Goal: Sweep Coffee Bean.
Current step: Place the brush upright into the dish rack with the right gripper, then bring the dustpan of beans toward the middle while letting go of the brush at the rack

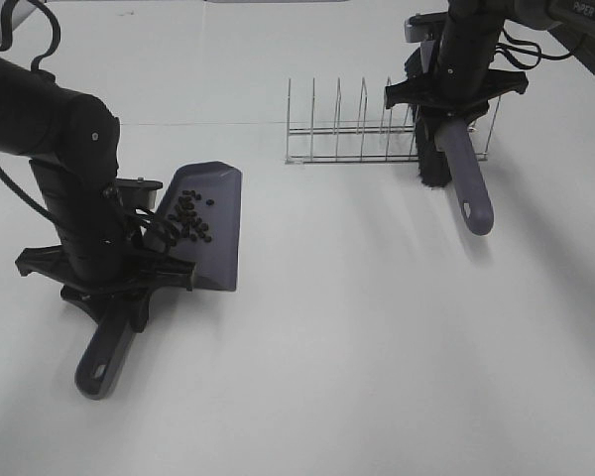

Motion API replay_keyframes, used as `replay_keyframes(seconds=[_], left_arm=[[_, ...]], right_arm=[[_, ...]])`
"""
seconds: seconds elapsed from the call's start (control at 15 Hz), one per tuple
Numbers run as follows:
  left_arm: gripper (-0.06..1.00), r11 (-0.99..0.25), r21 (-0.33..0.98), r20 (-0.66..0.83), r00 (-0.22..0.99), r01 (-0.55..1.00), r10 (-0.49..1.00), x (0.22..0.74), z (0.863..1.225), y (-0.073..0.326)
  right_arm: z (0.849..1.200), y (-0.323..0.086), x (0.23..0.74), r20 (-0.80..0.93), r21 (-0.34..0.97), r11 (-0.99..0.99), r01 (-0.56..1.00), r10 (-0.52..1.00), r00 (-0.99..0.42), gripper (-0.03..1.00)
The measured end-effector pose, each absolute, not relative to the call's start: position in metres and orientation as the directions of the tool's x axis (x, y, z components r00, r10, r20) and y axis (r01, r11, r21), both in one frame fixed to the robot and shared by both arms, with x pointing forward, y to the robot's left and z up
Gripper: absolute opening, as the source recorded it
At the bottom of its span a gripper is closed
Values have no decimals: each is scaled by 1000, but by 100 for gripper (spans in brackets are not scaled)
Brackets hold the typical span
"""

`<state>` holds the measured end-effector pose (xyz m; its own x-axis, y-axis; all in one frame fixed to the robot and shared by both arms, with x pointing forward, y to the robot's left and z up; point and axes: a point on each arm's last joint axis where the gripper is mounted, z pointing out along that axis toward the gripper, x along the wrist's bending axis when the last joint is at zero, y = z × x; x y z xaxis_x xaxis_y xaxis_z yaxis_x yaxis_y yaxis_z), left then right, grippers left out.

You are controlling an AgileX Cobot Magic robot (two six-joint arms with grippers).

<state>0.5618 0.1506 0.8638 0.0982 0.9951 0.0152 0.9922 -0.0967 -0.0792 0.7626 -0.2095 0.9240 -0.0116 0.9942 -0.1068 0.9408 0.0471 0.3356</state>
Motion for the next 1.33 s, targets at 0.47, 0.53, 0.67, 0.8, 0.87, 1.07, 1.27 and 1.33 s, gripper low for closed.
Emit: replay_keyframes(seconds=[0.47, 0.53, 0.67, 0.8, 0.87, 1.07, 1.27, 1.33], left_arm=[[35, -98, -79, 15, 99, 992, 995, 562, 864, 151], [35, -98, -79, 15, 99, 992, 995, 562, 864, 151], [35, -99, -79, 15, 100, 992, 995, 562, 864, 151], [35, -100, -79, 15, 101, 992, 995, 562, 864, 151], [35, -101, -79, 15, 102, 992, 995, 562, 864, 151], [35, -101, -79, 15, 102, 992, 995, 562, 864, 151], [35, -101, -79, 15, 102, 992, 995, 562, 864, 151], [35, -101, -67, 11, 102, 993, 995, 562, 868, 150]], right_arm=[[922, -209, 763, -101, 338, 46, 940, 995, -12, 58], [924, -209, 763, -100, 344, 45, 938, 995, -11, 59], [939, -210, 764, -106, 384, 34, 923, 994, 7, 66], [959, -213, 762, -121, 421, 35, 907, 993, 17, 70], [969, -213, 760, -119, 425, 32, 904, 993, 21, 70], [1001, -218, 744, -142, 379, 36, 925, 990, 20, 70], [1031, -218, 733, -131, 402, 64, 913, 991, -12, 70], [1057, -219, 715, -97, 420, 65, 905, 995, -26, 69]])
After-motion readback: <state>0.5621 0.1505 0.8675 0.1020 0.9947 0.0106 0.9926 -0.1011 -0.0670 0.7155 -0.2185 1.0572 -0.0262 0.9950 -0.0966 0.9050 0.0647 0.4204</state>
